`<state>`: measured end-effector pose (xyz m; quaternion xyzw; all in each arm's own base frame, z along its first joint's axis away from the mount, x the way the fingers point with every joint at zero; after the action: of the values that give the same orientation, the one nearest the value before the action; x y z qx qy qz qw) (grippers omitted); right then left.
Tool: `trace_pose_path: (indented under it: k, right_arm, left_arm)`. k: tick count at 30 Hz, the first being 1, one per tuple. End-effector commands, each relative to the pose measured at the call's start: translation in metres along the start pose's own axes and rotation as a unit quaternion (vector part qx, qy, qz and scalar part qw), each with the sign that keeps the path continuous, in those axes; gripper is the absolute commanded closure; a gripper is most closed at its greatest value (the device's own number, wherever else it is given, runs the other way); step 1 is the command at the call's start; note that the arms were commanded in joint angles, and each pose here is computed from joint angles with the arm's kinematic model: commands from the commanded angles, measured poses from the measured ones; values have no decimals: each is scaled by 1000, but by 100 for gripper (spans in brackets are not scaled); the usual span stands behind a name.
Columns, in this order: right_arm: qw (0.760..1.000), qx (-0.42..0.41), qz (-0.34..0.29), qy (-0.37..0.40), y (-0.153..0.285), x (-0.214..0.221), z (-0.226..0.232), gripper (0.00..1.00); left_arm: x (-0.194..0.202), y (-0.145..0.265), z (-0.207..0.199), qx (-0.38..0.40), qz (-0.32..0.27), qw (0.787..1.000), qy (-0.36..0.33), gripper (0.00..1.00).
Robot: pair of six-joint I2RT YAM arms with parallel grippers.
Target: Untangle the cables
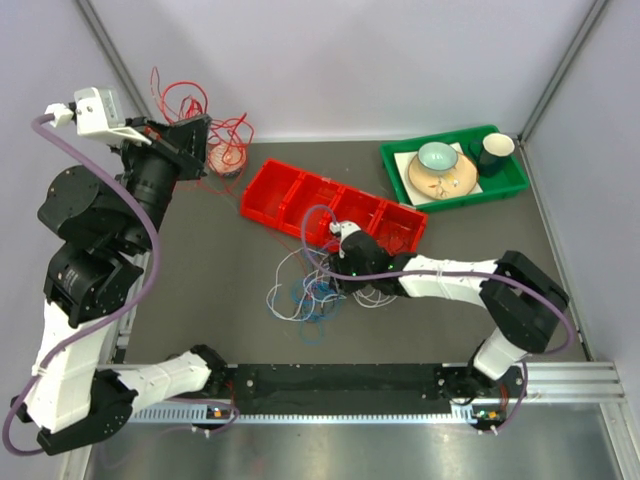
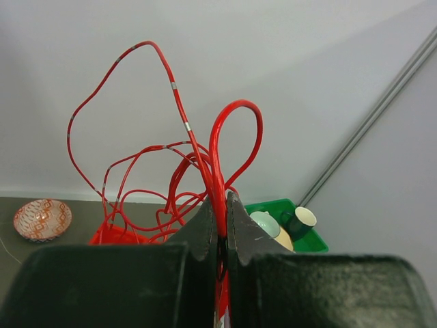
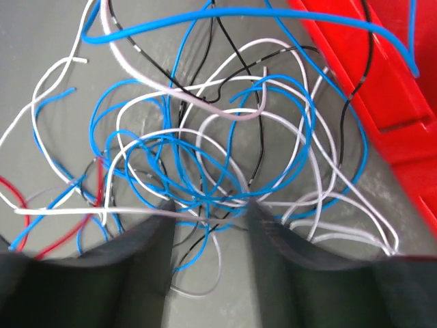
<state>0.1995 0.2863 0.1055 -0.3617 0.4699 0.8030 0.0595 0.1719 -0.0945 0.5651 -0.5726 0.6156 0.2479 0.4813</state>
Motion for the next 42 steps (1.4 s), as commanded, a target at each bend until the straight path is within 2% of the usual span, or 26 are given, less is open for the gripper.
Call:
trace_pose_path:
  k: [1,2,8,9,13,17,21,25,29,42]
  right_arm:
    - [998,-27,-64,2,-7,-27,17,87]
    - [997,-28,-70,-1,-6,-27,17,100]
    - [995,-29,-90,-18,24,-18,11,100]
    - [993,-35,-111,-23,39,-23,13,100]
    - [992,-24,-115,-35,63,-7,2,100]
    - [995,-12,-86,-51,69,20,-9,100]
    - [995,0,-65,-75,68,42,-18,100]
    - [994,10,-42,-97,65,63,-27,100]
    - [993,23,-38,-110,66,75,-34,100]
    - [990,51,-11,-130,66,104,-48,100]
  left_arm:
    - [-12,3,0,-1,-25,1000,8,100]
    - [-12,3,1,-3,-25,1000,6,100]
    - [1,-11,9,-50,-11,999,-20,100]
    - [5,-15,10,-58,-5,998,-27,100]
    - [19,-42,6,-79,20,995,-58,100]
    - [26,-69,6,-100,34,990,-92,100]
    - [21,-99,14,-91,39,992,-83,100]
    - [5,-118,27,-98,15,993,-65,100]
    - [-14,-118,26,-92,-20,994,-53,100]
    - [-80,-88,22,-115,-136,982,-66,100]
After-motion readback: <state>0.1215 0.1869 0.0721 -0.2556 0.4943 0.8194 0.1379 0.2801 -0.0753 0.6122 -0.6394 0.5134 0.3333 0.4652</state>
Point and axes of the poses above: each gripper's point midway between its finger pads, its own y axis back along the fingers, its own z axis along the line the jaws close on, x = y × z, the point moved 7 cm from there along y, back along the fingers, and after that the axes turned 1 degree about y, right-handed, at the moved point
